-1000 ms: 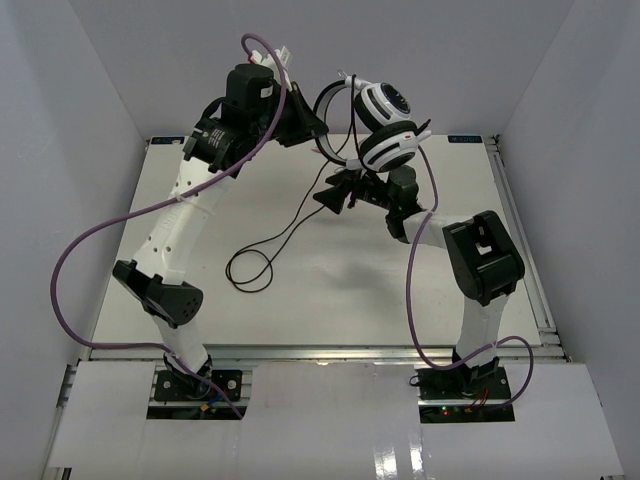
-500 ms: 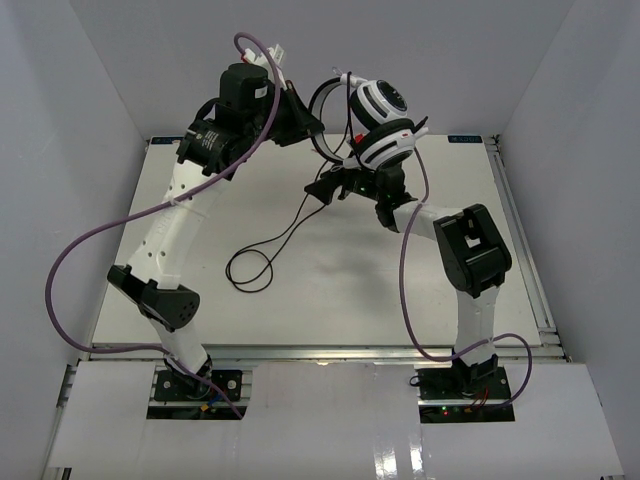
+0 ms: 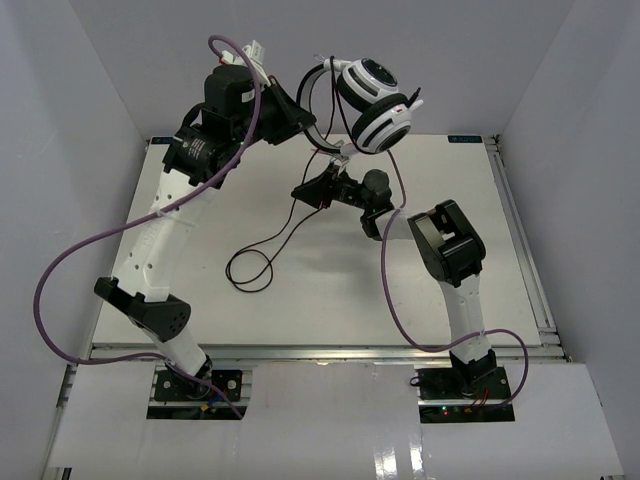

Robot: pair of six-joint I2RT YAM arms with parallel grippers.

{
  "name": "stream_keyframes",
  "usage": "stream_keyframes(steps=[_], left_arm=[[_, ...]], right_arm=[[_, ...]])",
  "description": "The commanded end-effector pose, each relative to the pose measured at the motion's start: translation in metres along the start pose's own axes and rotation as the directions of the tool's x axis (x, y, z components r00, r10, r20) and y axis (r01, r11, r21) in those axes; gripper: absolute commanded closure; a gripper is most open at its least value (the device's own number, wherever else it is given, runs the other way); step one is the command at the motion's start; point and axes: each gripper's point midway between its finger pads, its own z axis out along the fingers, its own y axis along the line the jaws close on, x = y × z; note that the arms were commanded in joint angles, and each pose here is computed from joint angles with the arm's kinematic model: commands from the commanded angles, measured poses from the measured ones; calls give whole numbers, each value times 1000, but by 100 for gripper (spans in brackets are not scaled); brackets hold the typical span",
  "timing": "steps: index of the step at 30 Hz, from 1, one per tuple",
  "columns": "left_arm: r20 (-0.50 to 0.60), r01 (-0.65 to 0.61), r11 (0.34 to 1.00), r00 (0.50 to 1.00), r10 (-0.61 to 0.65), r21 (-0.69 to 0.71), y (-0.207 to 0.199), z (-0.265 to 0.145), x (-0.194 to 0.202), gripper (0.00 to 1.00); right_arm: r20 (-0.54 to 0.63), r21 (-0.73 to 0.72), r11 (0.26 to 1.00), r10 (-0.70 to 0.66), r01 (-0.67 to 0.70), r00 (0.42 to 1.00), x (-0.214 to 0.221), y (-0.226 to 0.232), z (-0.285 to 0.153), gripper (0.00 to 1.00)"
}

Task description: Wrap the headphones

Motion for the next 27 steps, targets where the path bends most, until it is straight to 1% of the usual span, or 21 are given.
stream_keyframes(steps=[1,2,3,4,7,9,11,14,16,17,19,22,24,27], left_arm=[[187,60,993,979,-78,101,-36,-50,-53,100],[184,68,993,979,-86,100,-35,-51,-53,100],[176,74,993,980,-90,94,-33,-49,-50,100],[172,80,992,980,-95,92,-32,-49,-49,100],[186,91,993,977,-105,81,-29,-53,-52,100],[203,96,993,973,-107,63,-21,-56,-59,100],[246,99,995,964,-101,24,-11,-59,-68,100],[282,95,995,956,-83,-32,10,-58,-76,100],[322,81,991,946,-43,-105,29,-56,-84,100],[324,71,989,946,-26,-128,37,-54,-84,100],[335,58,979,942,11,-194,56,-48,-86,100],[345,29,960,936,72,-279,80,-41,-87,100],[345,12,946,933,107,-325,93,-37,-87,100],[338,-21,917,926,168,-399,113,-33,-85,100]], right_arm=[[34,-120,990,-66,70,997,-15,36,15,73],[35,-127,989,-65,69,997,-16,39,16,84],[39,-142,987,-74,79,996,-19,43,18,89],[41,-155,984,-83,88,996,-23,48,20,92],[48,-181,978,-101,108,994,-33,62,21,92],[20,-161,983,-84,86,996,-25,65,12,92],[-26,-128,988,-93,89,995,-13,63,4,92],[-117,-58,994,-103,97,988,6,69,-21,92],[-164,-24,972,-234,233,958,3,80,-39,92],[-195,4,967,-248,254,949,9,79,-46,92],[-292,50,933,-328,357,898,15,78,-63,92],[-422,67,836,-471,545,774,8,85,-95,92],[-470,64,769,-539,636,699,0,92,-110,92],[-526,26,648,-638,761,562,-15,107,-127,92]])
